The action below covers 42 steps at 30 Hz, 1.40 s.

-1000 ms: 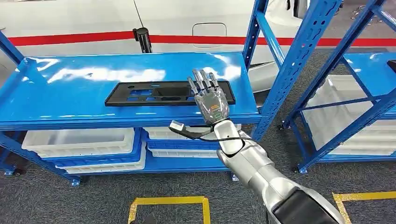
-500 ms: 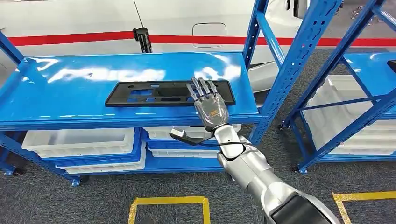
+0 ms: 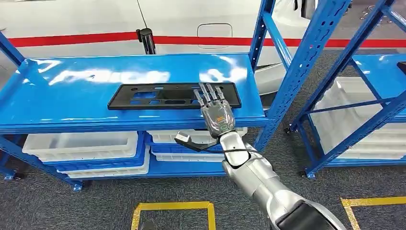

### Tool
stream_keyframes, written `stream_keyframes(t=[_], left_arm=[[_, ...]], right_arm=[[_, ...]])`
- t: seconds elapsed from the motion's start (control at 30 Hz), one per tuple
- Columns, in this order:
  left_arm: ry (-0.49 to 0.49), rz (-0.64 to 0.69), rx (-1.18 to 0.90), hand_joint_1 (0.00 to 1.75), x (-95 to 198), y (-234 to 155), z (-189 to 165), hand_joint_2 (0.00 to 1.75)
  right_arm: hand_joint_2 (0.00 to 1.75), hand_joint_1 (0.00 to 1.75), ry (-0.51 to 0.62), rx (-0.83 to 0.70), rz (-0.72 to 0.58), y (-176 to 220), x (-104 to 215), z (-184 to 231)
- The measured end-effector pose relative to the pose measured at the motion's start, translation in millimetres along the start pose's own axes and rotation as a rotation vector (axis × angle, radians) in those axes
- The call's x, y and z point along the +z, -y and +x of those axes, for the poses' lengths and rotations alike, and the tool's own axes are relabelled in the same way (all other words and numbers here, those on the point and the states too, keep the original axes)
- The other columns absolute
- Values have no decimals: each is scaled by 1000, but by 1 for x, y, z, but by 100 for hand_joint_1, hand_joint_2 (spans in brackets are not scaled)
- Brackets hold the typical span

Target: Take the parts from the cabinet and place them on the table.

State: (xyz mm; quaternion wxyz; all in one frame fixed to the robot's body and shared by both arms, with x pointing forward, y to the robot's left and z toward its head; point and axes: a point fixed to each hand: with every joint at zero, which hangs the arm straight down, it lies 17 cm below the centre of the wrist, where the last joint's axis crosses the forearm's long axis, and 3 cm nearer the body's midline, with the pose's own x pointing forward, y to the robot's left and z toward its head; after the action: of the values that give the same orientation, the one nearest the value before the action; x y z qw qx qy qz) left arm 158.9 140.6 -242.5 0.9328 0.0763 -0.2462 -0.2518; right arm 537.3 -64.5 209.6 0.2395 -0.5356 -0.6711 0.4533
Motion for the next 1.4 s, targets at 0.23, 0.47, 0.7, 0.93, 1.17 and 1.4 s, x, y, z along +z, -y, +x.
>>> stream_keyframes(t=[0.23, 0.47, 0.7, 0.93, 1.17, 1.4], left_arm=[[1, 1, -6, 0, 0, 0, 0, 0], [3, 2, 0, 0, 0, 0, 0, 0], [3, 13, 1, 0, 0, -2, 0, 0], [2, 20, 10, 0, 0, -4, 0, 0], [-3, 9, 32, 0, 0, -2, -1, 0], [-1, 14, 35, 0, 0, -3, -1, 0]], right_arm=[[175, 0, 4, 1, 0, 0, 0, 1], [175, 0, 14, 3, -1, 0, 1, 5], [175, 0, 22, 3, -1, 0, 1, 8], [175, 0, 31, 2, -1, 1, 1, 12], [175, 0, 40, -5, 3, 0, 1, 18], [175, 0, 46, -16, -5, 4, -2, 26]])
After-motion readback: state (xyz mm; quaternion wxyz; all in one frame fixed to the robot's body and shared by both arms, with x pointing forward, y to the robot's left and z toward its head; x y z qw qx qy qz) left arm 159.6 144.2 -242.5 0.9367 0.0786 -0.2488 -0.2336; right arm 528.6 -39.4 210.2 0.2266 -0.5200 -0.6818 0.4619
